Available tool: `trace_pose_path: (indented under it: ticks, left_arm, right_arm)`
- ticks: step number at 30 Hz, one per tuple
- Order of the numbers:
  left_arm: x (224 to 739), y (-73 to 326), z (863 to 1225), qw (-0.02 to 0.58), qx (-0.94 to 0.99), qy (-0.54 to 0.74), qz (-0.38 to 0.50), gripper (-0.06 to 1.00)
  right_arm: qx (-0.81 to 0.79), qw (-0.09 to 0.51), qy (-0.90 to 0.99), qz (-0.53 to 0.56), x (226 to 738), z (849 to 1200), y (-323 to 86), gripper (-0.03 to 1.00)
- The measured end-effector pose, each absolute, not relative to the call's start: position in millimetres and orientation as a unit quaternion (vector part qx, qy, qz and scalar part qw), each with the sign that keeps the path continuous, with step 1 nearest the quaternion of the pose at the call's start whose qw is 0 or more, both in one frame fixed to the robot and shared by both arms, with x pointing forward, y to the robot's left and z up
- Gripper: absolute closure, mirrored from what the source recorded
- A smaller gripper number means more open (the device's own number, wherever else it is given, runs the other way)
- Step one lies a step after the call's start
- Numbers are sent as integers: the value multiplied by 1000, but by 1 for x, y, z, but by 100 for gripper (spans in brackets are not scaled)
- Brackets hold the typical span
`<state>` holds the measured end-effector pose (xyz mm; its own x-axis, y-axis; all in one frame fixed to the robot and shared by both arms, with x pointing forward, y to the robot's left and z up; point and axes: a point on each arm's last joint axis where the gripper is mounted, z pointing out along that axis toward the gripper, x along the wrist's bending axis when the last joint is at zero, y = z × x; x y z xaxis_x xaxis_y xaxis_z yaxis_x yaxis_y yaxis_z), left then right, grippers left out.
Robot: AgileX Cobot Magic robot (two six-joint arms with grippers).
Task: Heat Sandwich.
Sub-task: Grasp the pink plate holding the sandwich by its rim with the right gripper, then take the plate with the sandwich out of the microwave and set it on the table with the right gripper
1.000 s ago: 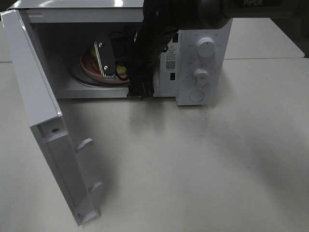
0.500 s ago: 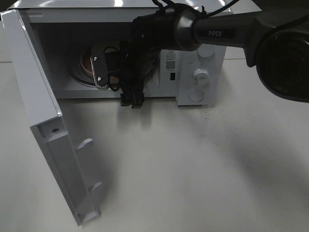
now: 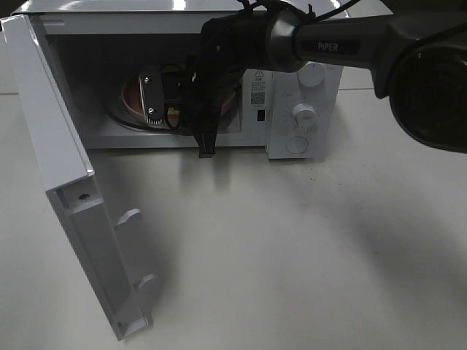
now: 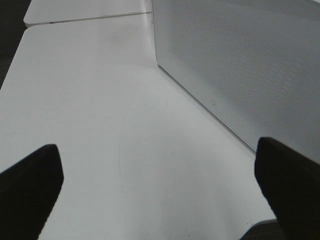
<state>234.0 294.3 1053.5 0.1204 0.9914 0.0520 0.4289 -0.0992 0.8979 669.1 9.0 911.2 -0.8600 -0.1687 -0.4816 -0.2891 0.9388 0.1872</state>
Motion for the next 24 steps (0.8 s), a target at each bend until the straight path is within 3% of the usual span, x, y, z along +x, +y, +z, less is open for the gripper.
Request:
trace_pose_path:
  ticks: [1, 24]
  left_arm:
    - [234, 294, 1054, 382, 644, 552, 368, -5]
    - [234, 294, 1054, 382, 644, 552, 368, -5]
  right_arm:
    - [-124, 238, 955, 125, 669, 913, 9, 84]
    - [-152, 234, 954, 112, 666, 925, 6, 86]
